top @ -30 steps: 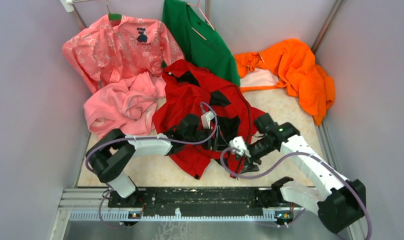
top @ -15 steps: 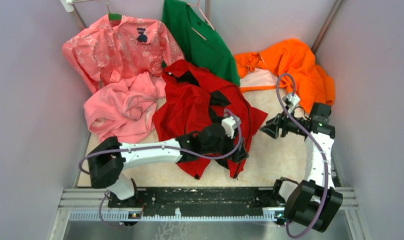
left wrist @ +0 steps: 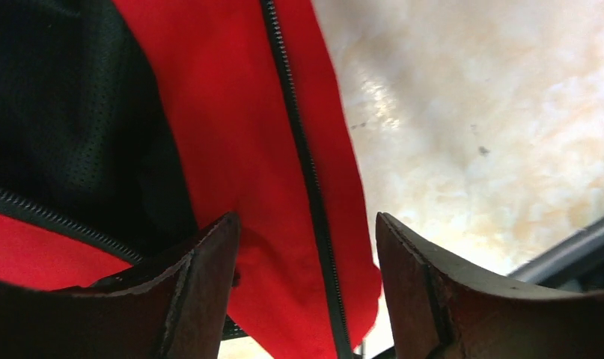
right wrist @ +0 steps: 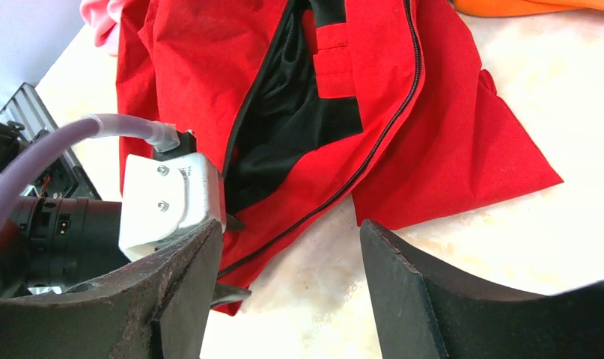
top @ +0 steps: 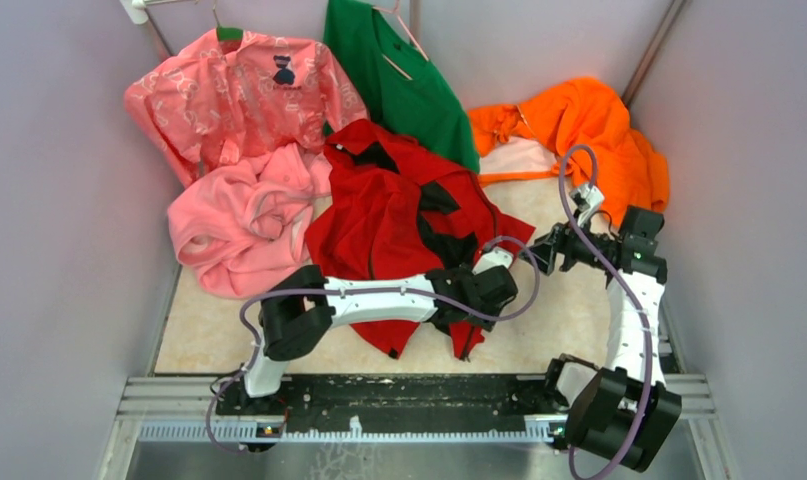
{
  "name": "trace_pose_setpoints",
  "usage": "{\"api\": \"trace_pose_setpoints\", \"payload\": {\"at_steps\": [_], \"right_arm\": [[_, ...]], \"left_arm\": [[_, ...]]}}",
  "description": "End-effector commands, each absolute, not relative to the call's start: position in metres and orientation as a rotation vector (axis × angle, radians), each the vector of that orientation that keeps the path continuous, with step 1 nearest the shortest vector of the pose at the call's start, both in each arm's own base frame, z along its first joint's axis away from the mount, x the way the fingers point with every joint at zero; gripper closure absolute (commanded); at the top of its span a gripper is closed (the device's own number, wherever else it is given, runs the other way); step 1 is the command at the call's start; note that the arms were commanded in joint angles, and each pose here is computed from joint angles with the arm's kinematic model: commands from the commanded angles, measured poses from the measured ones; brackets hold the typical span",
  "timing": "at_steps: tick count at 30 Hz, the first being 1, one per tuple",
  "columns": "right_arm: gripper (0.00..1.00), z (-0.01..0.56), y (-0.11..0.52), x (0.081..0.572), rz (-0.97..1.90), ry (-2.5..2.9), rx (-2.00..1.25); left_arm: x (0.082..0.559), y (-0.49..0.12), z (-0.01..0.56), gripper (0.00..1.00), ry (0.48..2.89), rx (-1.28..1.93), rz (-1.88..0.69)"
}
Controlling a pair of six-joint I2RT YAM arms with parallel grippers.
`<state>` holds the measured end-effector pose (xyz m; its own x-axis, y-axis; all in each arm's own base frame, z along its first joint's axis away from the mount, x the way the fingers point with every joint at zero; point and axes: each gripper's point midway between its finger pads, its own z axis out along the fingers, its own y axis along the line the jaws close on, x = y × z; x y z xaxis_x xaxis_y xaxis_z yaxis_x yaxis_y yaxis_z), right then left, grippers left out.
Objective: Zip up the jacket
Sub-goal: Pick up the jacket from the center of the board.
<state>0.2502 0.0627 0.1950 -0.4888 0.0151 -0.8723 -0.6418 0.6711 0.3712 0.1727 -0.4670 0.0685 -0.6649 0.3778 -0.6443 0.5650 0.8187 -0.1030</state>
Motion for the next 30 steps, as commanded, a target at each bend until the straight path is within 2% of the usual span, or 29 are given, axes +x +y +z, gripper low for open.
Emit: {"api": "trace_pose_setpoints", "payload": {"at_steps": [1, 8, 11, 12, 17, 21, 25, 30], "right_arm": [[0.32, 0.206, 0.063, 0.253, 0.85, 1.882, -0.511], [0.32, 0.205, 0.065, 0.251, 0.868, 1.878, -0.512], [0.32, 0.205, 0.065, 0.251, 0.878, 1.874, -0.512], [0.32, 0.205, 0.066, 0.25, 0.883, 1.871, -0.511], [0.3, 0.207, 0.078, 0.243, 0.999, 1.8, -0.536], [0.21, 0.215, 0.098, 0.222, 1.127, 1.642, -0.653], [0.16, 0.213, 0.122, 0.206, 1.164, 1.564, -0.805], [0.15, 0.207, 0.139, 0.206, 1.17, 1.574, -0.888]], "left_arm": [[0.183, -0.452, 0.067, 0.31, 2.372, 0.7, -0.25], [0.191, -0.445, 0.066, 0.69, 2.366, 0.701, -0.247], [0.195, -0.449, 0.083, 0.96, 2.322, 0.712, -0.34], [0.197, -0.451, 0.092, 1.0, 2.293, 0.706, -0.385], [0.211, -0.45, 0.155, 1.0, 2.089, 0.634, -0.72], [0.23, -0.436, 0.218, 1.0, 1.784, 0.559, -0.995], [0.235, -0.419, 0.259, 1.0, 1.512, 0.53, -1.043], [0.234, -0.416, 0.286, 1.0, 1.333, 0.514, -1.069]]}}
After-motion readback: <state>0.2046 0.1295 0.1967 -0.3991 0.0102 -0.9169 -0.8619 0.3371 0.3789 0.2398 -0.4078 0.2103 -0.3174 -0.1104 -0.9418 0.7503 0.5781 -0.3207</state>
